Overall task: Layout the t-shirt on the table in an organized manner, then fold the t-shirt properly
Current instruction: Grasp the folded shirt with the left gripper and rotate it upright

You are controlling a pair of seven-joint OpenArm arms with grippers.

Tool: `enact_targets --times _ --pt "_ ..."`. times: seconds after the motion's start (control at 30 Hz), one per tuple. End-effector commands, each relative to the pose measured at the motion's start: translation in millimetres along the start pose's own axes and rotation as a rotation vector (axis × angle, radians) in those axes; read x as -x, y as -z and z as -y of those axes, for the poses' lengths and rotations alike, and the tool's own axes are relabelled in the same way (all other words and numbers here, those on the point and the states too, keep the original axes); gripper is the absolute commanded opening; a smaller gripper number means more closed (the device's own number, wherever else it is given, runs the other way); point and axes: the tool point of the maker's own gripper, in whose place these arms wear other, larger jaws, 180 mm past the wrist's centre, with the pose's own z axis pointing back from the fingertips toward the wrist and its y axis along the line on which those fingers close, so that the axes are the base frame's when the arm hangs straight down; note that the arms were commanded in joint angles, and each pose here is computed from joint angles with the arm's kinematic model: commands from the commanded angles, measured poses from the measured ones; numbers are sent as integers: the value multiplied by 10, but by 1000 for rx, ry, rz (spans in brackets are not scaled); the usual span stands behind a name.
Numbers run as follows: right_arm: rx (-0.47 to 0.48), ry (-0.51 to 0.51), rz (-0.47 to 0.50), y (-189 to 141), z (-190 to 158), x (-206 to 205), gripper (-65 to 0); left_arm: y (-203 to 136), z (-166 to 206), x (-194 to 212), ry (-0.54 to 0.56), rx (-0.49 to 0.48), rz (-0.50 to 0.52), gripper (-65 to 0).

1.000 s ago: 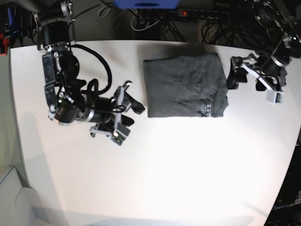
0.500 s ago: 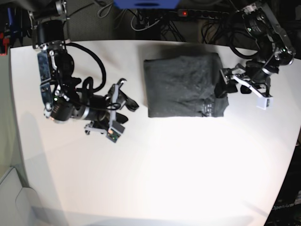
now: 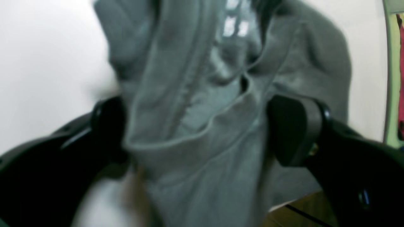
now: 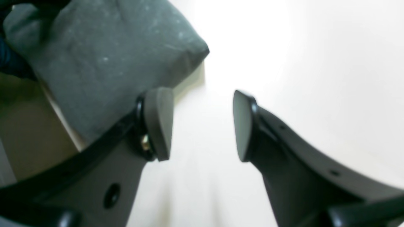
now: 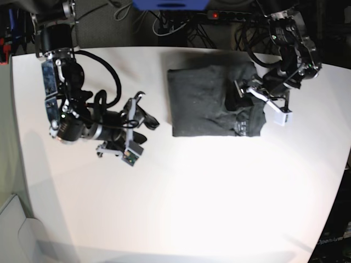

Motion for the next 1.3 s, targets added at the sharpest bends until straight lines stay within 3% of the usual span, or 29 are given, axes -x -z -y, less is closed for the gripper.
enact_targets --times 0.0,0.27,0.33,0.53,0.6,0.77,0.93,1.03,1.27 --pt "11 -26 48 -68 50 -149 -336 7 21 -69 8 9 18 0" --pt "24 -33 42 -101 107 -135 -336 151 -62 39 21 -57 -26 -21" --pt "26 -35 45 -107 112 -143 -337 172 -51 22 28 -63 -26 -116" --pt "101 18 59 -279 368 -81 -337 334 16 -6 101 -61 -87 -567" --pt "127 34 65 -342 457 -63 -337 448 64 1 141 -48 -126 -650" --pt "227 73 50 -626 788 99 -337 683 146 28 229 -11 -226 -642" --pt "324 115 22 -934 1060 321 -337 885 480 -156 463 43 -295 -647" --pt "361 145 16 -1059 1140 435 -337 989 698 -257 663 45 -339 -647" --pt "445 218 13 -1338 1290 674 -337 1243 1155 -357 1168 -48 -392 -647"
